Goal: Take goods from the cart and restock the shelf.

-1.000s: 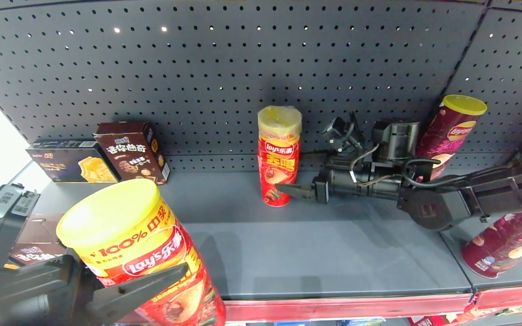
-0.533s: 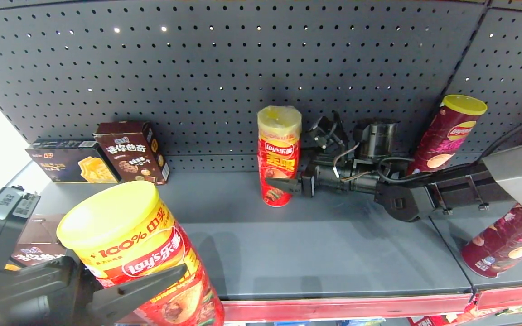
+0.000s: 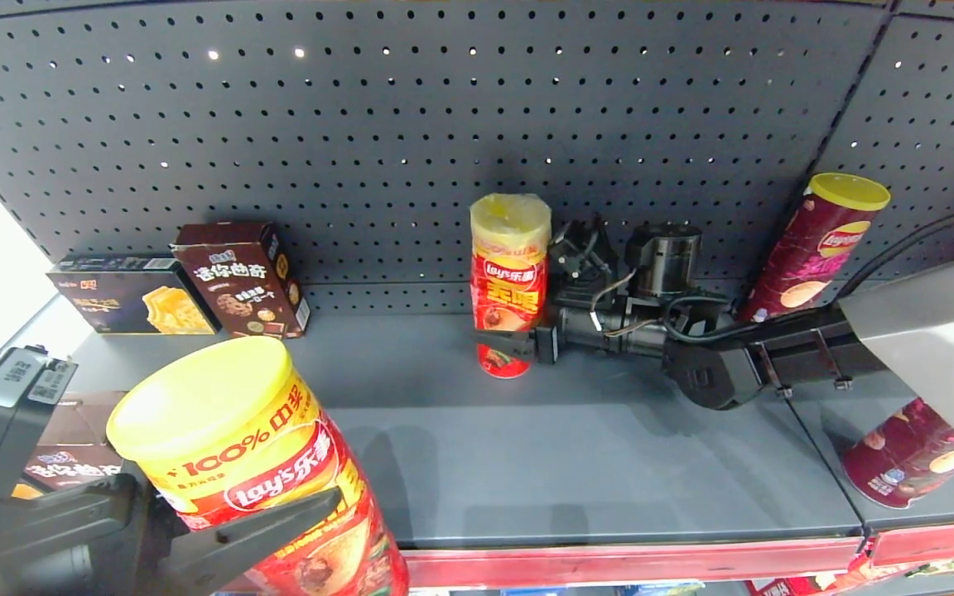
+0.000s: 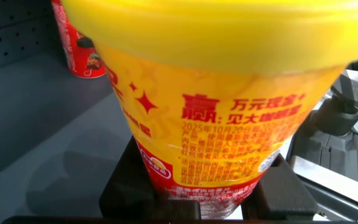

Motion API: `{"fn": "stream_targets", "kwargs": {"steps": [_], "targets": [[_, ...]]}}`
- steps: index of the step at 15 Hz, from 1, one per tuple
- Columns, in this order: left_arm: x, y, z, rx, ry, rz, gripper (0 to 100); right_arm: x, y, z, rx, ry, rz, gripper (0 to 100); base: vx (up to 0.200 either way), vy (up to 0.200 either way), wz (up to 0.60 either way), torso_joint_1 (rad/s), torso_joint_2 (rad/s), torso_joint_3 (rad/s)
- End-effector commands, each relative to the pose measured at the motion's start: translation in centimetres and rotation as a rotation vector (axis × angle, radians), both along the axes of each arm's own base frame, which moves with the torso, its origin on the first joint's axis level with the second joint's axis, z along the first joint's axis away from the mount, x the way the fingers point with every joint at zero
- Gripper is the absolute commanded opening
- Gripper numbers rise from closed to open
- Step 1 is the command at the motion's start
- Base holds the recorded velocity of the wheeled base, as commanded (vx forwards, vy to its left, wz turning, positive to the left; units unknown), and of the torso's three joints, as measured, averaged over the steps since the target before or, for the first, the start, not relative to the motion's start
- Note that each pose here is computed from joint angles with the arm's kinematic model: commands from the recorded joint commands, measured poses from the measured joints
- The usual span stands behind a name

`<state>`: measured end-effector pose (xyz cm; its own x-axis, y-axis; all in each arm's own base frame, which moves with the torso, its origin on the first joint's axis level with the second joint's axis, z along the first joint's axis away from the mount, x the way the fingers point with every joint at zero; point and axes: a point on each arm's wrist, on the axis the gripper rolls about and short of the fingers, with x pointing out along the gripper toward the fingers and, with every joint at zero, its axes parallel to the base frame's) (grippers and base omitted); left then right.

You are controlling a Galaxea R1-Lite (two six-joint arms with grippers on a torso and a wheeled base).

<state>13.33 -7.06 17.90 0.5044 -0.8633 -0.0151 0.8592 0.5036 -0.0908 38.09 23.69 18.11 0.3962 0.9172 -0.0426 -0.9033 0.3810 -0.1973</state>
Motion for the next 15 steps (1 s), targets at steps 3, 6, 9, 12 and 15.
{"fn": "stream_targets", "kwargs": {"steps": [3,6,9,12,15], "targets": [[0.0,0.0,0.0,0.000,0.001,0.000,0,-0.1,0.0,0.0,0.000,0.001,0.011,100,0.000,0.000,0.00,0.000,0.00,0.000],[0.0,0.0,0.0,0.000,0.000,0.002,0,-0.4,0.5,0.0,0.005,-0.007,0.028,0,0.000,0.000,0.00,0.000,0.00,0.000],[0.0,0.0,0.0,0.000,0.000,0.002,0,-0.5,0.5,0.0,0.006,-0.008,0.028,0,0.000,0.000,0.00,0.000,0.00,0.000],[0.0,0.0,0.0,0.000,0.000,0.002,0,-1.2,0.1,1.3,0.017,-0.028,0.028,0,0.000,0.000,0.00,0.000,0.00,0.000],[0.0,0.0,0.0,0.000,0.000,0.002,0,-3.8,-1.5,3.6,0.029,-0.044,0.029,0,0.000,0.000,0.00,0.000,0.00,0.000]]}}
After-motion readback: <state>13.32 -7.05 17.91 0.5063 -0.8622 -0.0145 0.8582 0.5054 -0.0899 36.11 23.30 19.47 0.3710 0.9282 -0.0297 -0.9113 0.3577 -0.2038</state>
